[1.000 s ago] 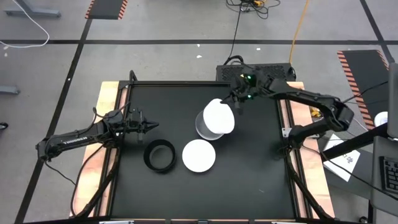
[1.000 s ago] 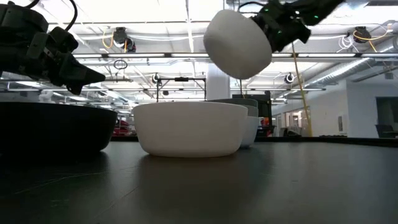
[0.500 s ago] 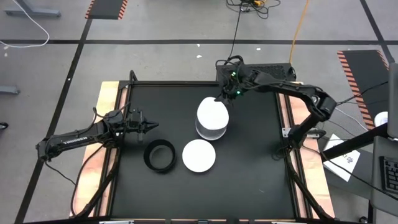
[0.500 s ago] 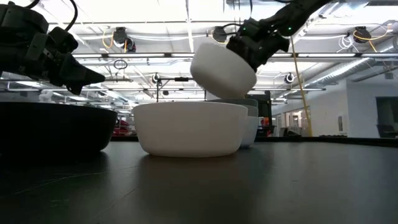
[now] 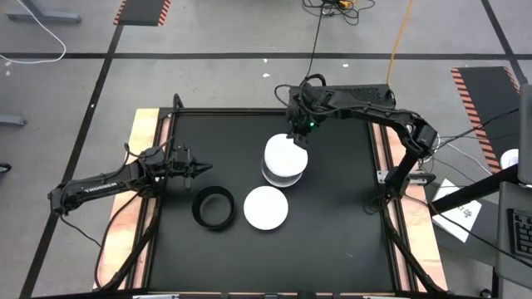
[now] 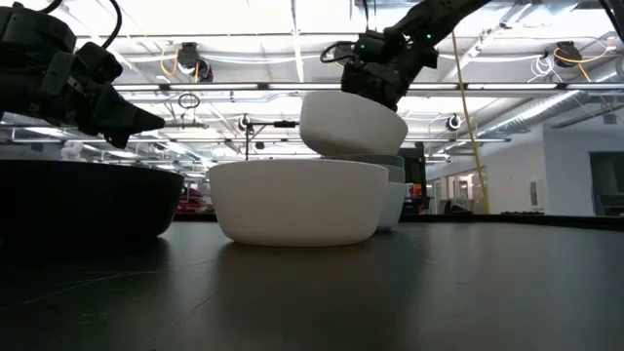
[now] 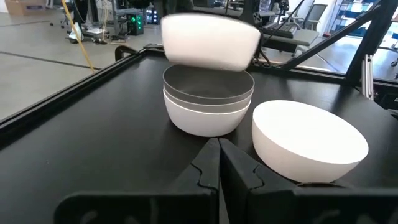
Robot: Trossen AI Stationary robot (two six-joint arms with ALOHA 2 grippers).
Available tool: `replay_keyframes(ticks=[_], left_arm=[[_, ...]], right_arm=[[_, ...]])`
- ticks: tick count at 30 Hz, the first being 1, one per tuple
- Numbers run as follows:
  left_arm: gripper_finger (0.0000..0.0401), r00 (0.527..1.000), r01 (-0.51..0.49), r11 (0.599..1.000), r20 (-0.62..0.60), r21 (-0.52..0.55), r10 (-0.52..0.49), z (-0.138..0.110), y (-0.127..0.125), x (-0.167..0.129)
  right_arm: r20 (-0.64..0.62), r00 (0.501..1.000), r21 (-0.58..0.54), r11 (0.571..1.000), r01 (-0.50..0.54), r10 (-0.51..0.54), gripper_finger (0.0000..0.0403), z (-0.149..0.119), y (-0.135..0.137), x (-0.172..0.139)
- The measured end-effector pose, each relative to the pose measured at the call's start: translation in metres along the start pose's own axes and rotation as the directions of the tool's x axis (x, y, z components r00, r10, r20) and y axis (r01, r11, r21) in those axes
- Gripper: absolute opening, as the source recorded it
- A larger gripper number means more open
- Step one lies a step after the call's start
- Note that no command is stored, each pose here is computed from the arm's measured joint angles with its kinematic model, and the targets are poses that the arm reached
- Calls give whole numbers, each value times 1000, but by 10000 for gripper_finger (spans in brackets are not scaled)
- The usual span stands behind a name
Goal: Nest bowls inside each other
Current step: Stack the right white bowl on top of the grey bowl
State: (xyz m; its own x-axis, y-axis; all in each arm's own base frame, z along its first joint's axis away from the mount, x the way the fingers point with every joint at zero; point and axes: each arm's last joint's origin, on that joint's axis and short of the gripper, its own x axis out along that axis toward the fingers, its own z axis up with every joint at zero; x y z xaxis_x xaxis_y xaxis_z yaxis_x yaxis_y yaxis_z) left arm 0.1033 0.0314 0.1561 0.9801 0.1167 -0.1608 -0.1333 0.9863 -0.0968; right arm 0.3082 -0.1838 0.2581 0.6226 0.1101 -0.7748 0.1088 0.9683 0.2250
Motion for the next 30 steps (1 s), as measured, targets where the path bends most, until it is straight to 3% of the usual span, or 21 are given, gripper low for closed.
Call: replay_keyframes(ticks=[6, 17, 30], left_arm=[[8, 1000, 0, 1000, -1, 3, 0, 0, 0, 0], [7, 1000, 0, 1000, -1, 3, 0, 0, 0, 0], [7, 1000, 0, 1000, -1, 2, 0, 0, 0, 0]], right_arm=[[-71, 997, 12, 1000, -12, 13, 0, -3, 5, 19], [-263, 957, 4, 992, 126, -121, 0, -13, 9, 24], [-292, 950, 2, 993, 114, -108, 0, -15, 11, 22]])
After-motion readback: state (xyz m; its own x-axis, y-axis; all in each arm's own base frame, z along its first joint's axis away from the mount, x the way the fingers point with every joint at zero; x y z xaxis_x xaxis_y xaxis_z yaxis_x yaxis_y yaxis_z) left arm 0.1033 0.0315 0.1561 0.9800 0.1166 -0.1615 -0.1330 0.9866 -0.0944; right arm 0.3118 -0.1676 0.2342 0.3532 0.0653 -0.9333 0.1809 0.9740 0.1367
